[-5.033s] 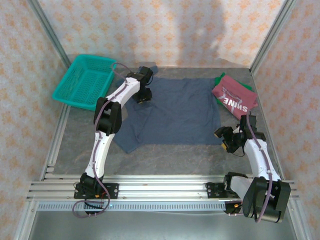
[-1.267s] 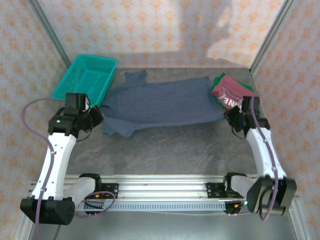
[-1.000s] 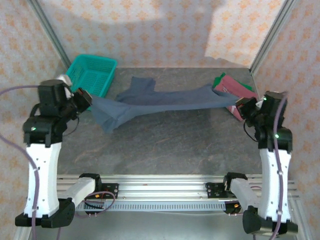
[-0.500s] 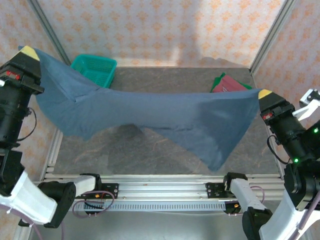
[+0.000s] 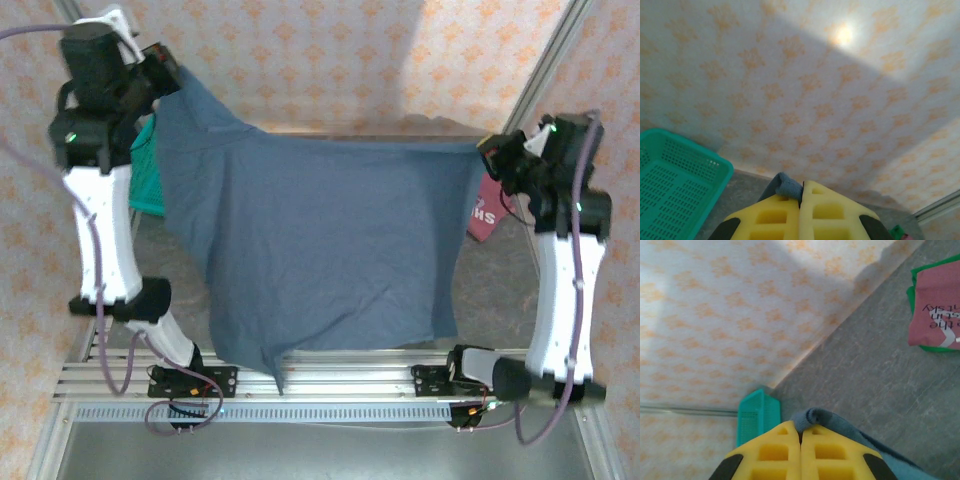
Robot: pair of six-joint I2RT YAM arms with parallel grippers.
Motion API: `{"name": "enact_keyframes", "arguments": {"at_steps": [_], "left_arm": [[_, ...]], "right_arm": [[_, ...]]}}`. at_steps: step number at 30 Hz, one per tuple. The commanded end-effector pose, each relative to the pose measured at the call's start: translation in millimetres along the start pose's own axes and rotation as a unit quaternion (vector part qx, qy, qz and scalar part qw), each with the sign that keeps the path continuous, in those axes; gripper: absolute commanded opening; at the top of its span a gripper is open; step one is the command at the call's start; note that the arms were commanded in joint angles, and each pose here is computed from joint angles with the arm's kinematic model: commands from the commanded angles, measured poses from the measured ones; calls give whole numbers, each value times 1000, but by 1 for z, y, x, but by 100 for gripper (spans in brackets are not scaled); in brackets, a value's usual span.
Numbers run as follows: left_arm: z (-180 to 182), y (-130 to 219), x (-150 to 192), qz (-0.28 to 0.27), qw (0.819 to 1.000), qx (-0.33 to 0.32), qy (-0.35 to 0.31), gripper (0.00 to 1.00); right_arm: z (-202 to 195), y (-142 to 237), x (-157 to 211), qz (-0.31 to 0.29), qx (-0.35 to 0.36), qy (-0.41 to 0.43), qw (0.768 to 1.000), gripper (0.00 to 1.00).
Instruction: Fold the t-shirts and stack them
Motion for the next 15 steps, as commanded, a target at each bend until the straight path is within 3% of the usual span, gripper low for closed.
{"name": "enact_keyframes", "arguments": {"at_steps": [1, 4, 5, 6, 7, 8, 9, 12, 15], "left_arm": [[12, -88, 14, 11, 1000, 5, -22, 0], [35, -173, 45, 22, 1000, -2, -15, 0], [44, -199, 55, 18, 1000, -4, -3, 2], [51, -223, 64, 10, 1000, 1, 22, 22], [54, -246, 71, -4, 999, 17, 49, 64], [57, -263, 76, -16, 996, 34, 84, 88], [60, -271, 78, -27, 991, 36, 122, 99], [57, -265, 74, -28, 985, 34, 164, 100], [42, -217, 53, -13, 992, 8, 123, 100]], "right_arm": [[-16, -69, -33, -11, 1, 24, 1000, 0], [-44, -154, -54, 14, 11, 6, 1000, 2], [-54, -186, -62, 22, 8, -5, 1000, 14], [-55, -212, -72, 17, -14, -6, 1000, 31], [-61, -244, -82, 10, -32, -23, 999, 46], [-65, -269, -92, 7, -49, -55, 997, 56], [-59, -282, -102, 2, -76, -64, 995, 61], [-39, -286, -114, 0, -72, -63, 995, 67], [-2, -235, -106, -6, -31, 22, 999, 77]]}}
Point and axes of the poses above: each hand's point on the last joint's axis, 136 mm out from that joint toward the fingers, its own y axis back along the fingers, its own z axis along the line the jaws close on, x = y × z, the point moved 4 cm from there along y, back along the fingers, and after that the axes turned 5 degrees about y, right-handed, at the moved point
